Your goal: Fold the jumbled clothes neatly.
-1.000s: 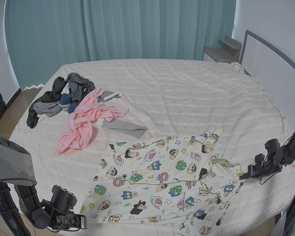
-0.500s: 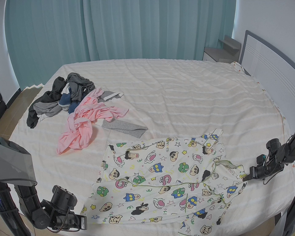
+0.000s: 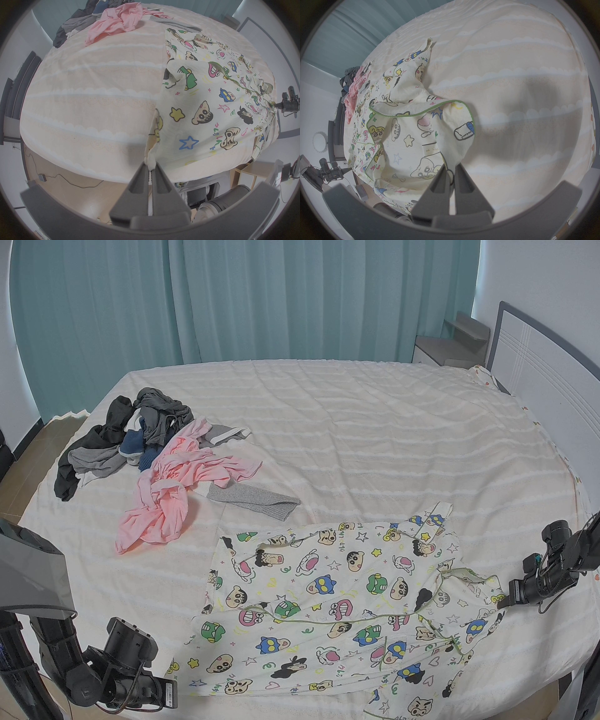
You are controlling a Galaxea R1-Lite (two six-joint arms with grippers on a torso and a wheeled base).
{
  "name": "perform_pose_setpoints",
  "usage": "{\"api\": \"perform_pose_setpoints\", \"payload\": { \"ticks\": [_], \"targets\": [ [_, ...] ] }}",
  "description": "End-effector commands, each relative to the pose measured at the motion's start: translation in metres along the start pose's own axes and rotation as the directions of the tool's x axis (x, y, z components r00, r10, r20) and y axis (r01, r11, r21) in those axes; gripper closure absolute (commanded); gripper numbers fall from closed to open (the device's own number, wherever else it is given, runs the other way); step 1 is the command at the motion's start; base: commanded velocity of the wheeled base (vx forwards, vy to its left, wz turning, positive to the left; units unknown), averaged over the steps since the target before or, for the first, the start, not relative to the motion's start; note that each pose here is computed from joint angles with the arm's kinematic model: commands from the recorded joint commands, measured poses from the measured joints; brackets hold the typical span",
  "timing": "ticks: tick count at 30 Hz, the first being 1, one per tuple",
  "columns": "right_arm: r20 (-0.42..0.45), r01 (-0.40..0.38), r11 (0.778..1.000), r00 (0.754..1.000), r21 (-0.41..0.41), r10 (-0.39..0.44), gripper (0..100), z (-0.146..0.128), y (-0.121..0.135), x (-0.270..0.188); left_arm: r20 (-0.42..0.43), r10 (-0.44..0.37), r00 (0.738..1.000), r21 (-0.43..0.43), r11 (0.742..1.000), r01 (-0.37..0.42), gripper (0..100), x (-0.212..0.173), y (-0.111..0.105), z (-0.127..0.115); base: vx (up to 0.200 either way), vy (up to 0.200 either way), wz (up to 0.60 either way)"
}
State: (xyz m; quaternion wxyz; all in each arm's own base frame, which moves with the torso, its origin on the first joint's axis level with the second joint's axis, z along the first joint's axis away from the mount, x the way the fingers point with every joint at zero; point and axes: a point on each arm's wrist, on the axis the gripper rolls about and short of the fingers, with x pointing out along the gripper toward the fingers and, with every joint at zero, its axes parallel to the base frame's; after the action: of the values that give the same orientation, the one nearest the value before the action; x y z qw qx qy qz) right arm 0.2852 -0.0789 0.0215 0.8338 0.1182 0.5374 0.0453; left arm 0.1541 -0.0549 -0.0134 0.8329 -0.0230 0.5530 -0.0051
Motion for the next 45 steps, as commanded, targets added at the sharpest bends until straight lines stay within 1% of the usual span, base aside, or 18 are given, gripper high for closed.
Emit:
{"api": "perform_pose_setpoints", "payload": {
  "ticks": [1,4,5,7,8,14,16,19,22,25,27,28,29,32,34,39,40,45],
  "targets": [
    [0.001,0.001,1.000,1.000,-0.007,-0.001,100,0.000,0.000,0.000,-0.020,0.004,1.000,0.010,1.000,-0.004,100,-0.001,0.000,-0.005,0.000,0.000,0.00],
    [-0.001,0.000,1.000,1.000,-0.010,0.000,100,0.000,0.001,0.000,-0.018,0.003,1.000,0.010,1.000,-0.003,100,-0.001,0.000,-0.005,0.000,0.000,0.00],
    [-0.001,0.000,1.000,1.000,-0.010,0.000,0,0.000,0.001,0.000,-0.018,0.003,1.000,0.010,1.000,-0.003,100,-0.001,0.000,-0.005,0.000,0.000,0.00],
    [-0.001,0.000,1.000,1.000,-0.011,0.000,0,0.000,0.001,0.000,-0.019,0.004,1.000,0.014,1.000,-0.004,100,-0.001,0.000,-0.005,0.000,0.000,0.00],
    [-0.001,0.000,1.000,1.000,-0.011,0.000,0,0.000,0.001,0.000,-0.019,0.005,1.000,0.011,1.000,-0.005,0,-0.001,0.001,-0.005,0.000,0.000,0.00],
    [-0.004,0.000,1.000,1.000,-0.012,0.000,0,-0.003,0.001,-0.001,-0.013,-0.005,1.000,0.010,1.000,0.005,0,-0.002,0.000,-0.005,0.000,0.000,0.00],
    [-0.002,0.001,1.000,1.000,-0.011,-0.001,0,-0.003,0.001,-0.002,0.015,-0.013,1.000,0.003,1.000,0.013,0,-0.005,0.000,-0.002,0.000,0.000,0.00],
    [0.014,0.004,1.000,1.000,-0.001,-0.004,0,-0.006,0.000,-0.008,0.117,-0.046,0.992,-0.022,0.999,0.049,0,-0.020,0.000,0.006,0.000,0.000,0.00],
    [0.052,0.005,1.000,0.999,0.003,-0.005,0,-0.004,-0.001,-0.017,0.253,-0.101,0.962,-0.032,0.993,0.113,0,-0.038,-0.002,0.020,0.000,0.000,0.00],
    [0.137,-0.002,1.000,0.991,-0.001,0.002,0,0.001,0.003,-0.030,0.391,-0.135,0.910,-0.036,0.986,0.161,0,-0.052,-0.010,0.052,0.000,0.000,0.00],
    [0.164,-0.002,1.000,0.986,0.003,0.002,0,0.002,0.006,-0.034,0.416,-0.128,0.900,-0.039,0.987,0.159,0,-0.053,-0.013,0.065,0.000,0.000,0.00],
    [0.216,-0.008,1.000,0.976,0.004,0.007,0,0.002,0.013,-0.043,0.441,-0.109,0.891,-0.045,0.989,0.143,0,-0.056,-0.020,0.091,0.000,0.000,0.00],
    [0.229,-0.009,1.000,0.973,0.000,0.009,0,0.002,0.016,-0.046,0.442,-0.101,0.891,-0.048,0.990,0.136,0,-0.056,-0.024,0.100,0.000,0.000,0.00],
    [0.282,-0.013,1.000,0.959,-0.022,0.018,0,-0.005,0.027,-0.059,0.425,-0.047,0.904,-0.065,0.994,0.082,0,-0.056,-0.041,0.149,0.000,0.000,0.00],
    [0.326,-0.014,0.998,0.945,-0.054,0.031,0,-0.016,0.038,-0.073,0.399,-0.023,0.917,-0.062,0.997,0.051,0,-0.043,-0.056,0.190,0.000,0.000,0.00],
    [0.353,-0.022,0.996,0.934,-0.088,0.052,0,-0.027,0.049,-0.084,0.402,0.001,0.916,-0.015,1.000,0.005,0,-0.013,-0.075,0.216,0.000,0.000,0.00],
    [0.360,-0.031,0.994,0.930,-0.105,0.067,0,-0.034,0.056,-0.089,0.403,0.009,0.915,0.039,0.999,-0.027,0,0.007,-0.081,0.226,0.000,0.000,0.00],
    [0.380,-0.053,0.991,0.920,-0.123,0.096,0,-0.046,0.068,-0.100,0.429,0.002,0.903,0.106,0.993,-0.053,0,0.039,-0.096,0.237,0.000,0.000,0.00]
  ]
}}
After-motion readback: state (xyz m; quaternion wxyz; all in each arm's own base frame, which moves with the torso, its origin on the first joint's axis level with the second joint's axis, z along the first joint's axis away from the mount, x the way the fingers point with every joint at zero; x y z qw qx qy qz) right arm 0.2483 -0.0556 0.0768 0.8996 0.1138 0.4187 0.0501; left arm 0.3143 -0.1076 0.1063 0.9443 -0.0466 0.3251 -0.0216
